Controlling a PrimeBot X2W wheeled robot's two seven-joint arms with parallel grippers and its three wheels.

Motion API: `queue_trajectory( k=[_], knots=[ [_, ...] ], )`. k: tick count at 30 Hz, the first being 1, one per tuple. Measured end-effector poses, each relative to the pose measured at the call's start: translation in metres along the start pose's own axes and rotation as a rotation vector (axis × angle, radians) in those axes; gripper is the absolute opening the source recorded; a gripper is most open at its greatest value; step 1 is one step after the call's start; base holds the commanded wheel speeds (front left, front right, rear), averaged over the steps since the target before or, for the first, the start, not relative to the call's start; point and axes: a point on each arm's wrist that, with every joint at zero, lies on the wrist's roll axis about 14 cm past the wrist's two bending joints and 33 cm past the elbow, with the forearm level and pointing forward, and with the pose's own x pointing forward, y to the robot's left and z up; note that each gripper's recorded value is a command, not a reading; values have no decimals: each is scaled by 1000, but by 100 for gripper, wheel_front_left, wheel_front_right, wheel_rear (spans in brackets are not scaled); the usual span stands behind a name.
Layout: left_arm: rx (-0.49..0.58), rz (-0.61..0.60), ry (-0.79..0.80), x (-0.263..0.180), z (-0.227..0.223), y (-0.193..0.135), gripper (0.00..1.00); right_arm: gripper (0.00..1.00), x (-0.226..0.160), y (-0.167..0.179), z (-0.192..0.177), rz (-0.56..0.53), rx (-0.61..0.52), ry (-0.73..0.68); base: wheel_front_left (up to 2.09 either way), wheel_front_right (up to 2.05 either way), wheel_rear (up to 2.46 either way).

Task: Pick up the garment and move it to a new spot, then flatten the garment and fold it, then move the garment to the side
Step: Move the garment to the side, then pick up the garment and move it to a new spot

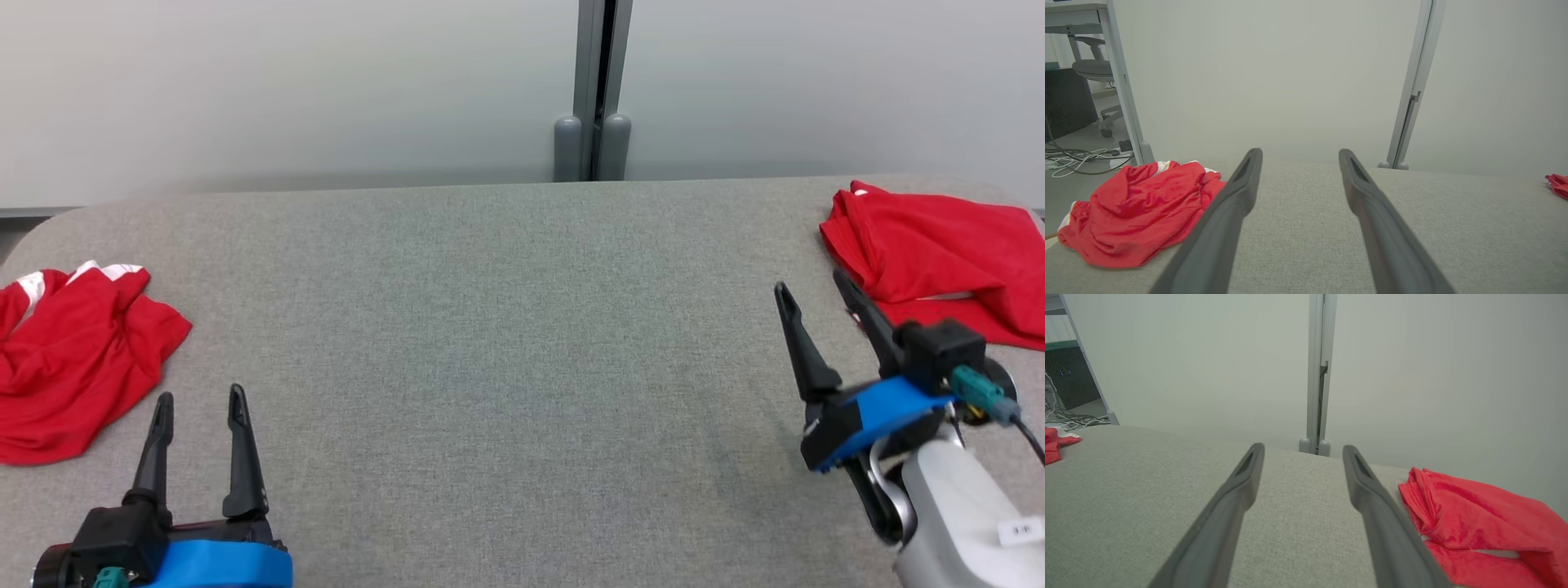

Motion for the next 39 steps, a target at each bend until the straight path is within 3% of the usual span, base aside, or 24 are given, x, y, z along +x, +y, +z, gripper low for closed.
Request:
queue_trajectory(
  k=[18, 39],
  knots=[
    [-5, -7, 35, -14, -10, -3, 100, 100, -70, 3, -27, -116, 84, 25, 0, 0, 0],
    [7, -19, 24, -15, -6, -4, 100, 100, -77, 11, -13, -139, 71, -30, 0, 0, 0]
  ],
)
